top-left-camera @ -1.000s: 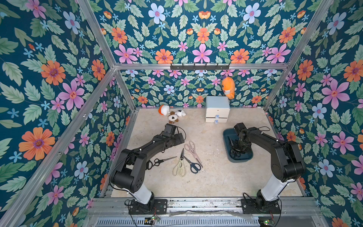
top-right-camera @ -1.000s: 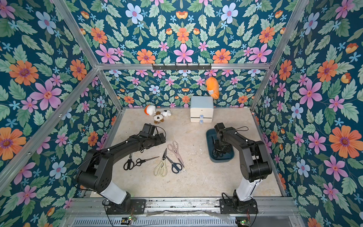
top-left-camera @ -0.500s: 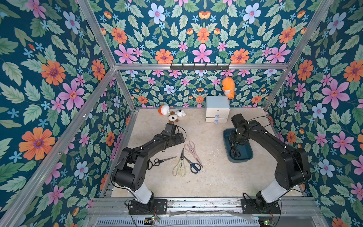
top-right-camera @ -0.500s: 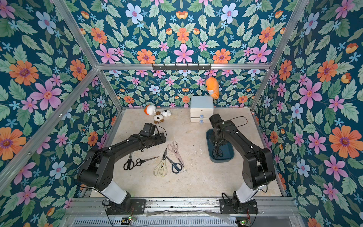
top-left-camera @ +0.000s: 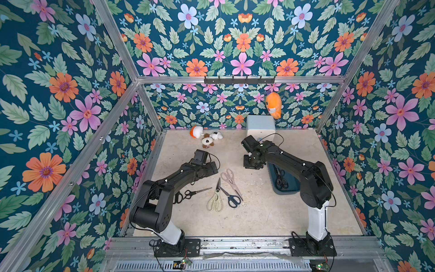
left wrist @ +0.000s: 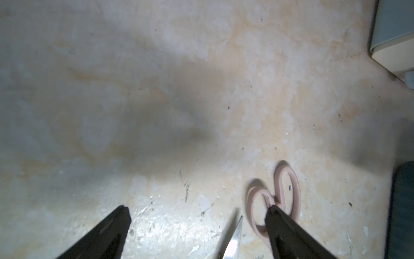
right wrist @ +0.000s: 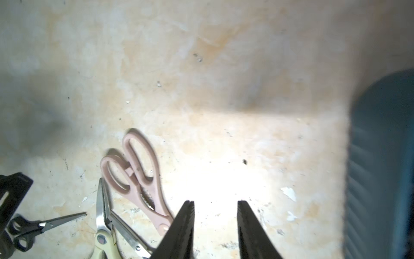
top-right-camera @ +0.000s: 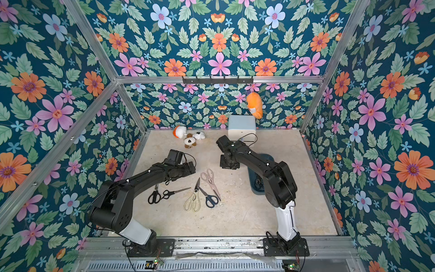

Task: Put the scissors into the storage box
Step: Place the scissors in the storage box, then pick up the scissors from the center of the board, then place the scissors in the storage box, then pick up the scissors from the center of the board.

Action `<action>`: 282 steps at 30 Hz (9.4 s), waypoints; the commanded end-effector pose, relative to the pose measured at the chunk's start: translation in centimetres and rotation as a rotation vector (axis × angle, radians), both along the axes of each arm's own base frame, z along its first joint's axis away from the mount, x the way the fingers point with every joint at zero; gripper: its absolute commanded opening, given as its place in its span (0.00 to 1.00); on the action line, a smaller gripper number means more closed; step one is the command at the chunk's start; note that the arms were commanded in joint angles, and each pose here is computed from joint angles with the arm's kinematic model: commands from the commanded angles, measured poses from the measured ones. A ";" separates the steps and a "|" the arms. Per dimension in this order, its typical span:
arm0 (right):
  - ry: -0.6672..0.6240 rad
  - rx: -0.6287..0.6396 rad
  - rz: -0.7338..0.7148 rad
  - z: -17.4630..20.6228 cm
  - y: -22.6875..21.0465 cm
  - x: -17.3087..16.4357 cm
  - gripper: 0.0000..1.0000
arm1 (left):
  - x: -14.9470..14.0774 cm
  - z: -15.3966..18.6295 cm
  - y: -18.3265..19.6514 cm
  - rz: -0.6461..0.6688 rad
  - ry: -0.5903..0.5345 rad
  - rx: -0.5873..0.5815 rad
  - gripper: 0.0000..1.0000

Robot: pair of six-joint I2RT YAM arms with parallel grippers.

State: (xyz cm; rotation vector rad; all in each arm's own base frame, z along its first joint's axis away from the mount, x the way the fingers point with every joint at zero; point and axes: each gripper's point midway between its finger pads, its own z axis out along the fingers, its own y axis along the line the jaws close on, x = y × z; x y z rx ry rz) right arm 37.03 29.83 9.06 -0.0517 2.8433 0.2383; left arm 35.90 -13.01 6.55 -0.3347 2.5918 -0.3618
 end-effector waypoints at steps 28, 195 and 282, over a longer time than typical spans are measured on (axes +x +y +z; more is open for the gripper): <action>0.091 -0.109 0.260 -6.2 6.4 0.0 0.29 | -2.7 0.7 5.0 0.113 0.004 0.033 0.99; 0.032 -0.067 0.341 -1.6 2.1 -12.0 0.40 | -2.1 -0.3 -0.5 0.028 0.011 -0.001 0.98; 0.014 -0.214 0.262 -2.6 -4.3 -11.6 0.00 | 0.0 1.9 1.6 0.100 -0.065 0.004 0.98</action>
